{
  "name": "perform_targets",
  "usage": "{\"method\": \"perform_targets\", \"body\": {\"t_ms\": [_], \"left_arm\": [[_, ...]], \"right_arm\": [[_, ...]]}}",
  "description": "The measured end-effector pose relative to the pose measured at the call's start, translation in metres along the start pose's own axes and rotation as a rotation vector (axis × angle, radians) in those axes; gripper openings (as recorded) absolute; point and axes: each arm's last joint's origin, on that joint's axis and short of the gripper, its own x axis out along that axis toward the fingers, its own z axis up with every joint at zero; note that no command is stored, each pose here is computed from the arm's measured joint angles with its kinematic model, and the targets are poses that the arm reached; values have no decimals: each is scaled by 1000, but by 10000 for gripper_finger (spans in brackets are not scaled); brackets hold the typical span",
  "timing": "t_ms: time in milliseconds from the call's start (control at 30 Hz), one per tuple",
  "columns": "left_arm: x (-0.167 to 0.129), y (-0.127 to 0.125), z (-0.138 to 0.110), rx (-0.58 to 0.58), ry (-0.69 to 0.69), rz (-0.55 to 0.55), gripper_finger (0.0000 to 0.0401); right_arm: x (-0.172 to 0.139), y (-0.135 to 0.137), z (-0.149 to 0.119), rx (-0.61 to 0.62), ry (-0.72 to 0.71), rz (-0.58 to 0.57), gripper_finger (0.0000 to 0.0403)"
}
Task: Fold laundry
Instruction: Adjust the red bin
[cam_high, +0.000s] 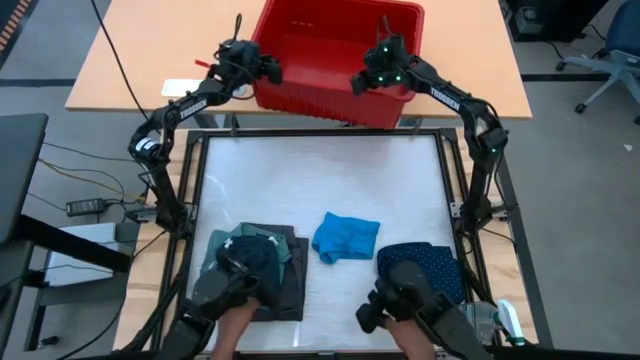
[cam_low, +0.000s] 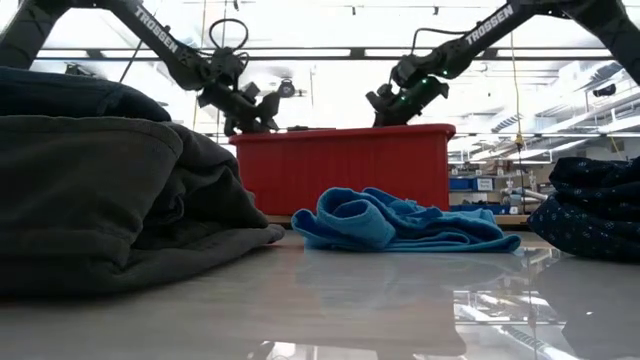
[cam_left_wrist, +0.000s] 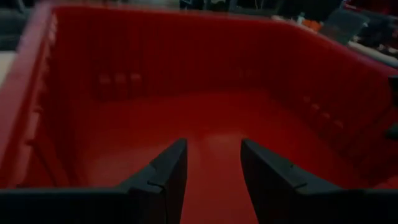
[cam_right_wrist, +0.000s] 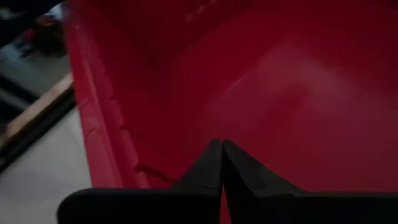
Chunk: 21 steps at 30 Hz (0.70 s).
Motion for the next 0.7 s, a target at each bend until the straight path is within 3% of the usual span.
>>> {"method": "perform_targets", "body": {"t_ms": [167,333,467,700], "left_arm": [[-6,-16,-9,-40,160,-83,153],[-18,-48,-19,33,326,-160,153],[-31,-69,-20,6,382,-214,153],[-50,-102,-35,12,594,-251,153]], "right_arm": [[-1,9,-14,-3,136,61,15],[-10,20,-32,-149,315,19,12],[-11,18,-51,-227,470,-29,12],[-5,12,-74,-210,523,49,10]]}}
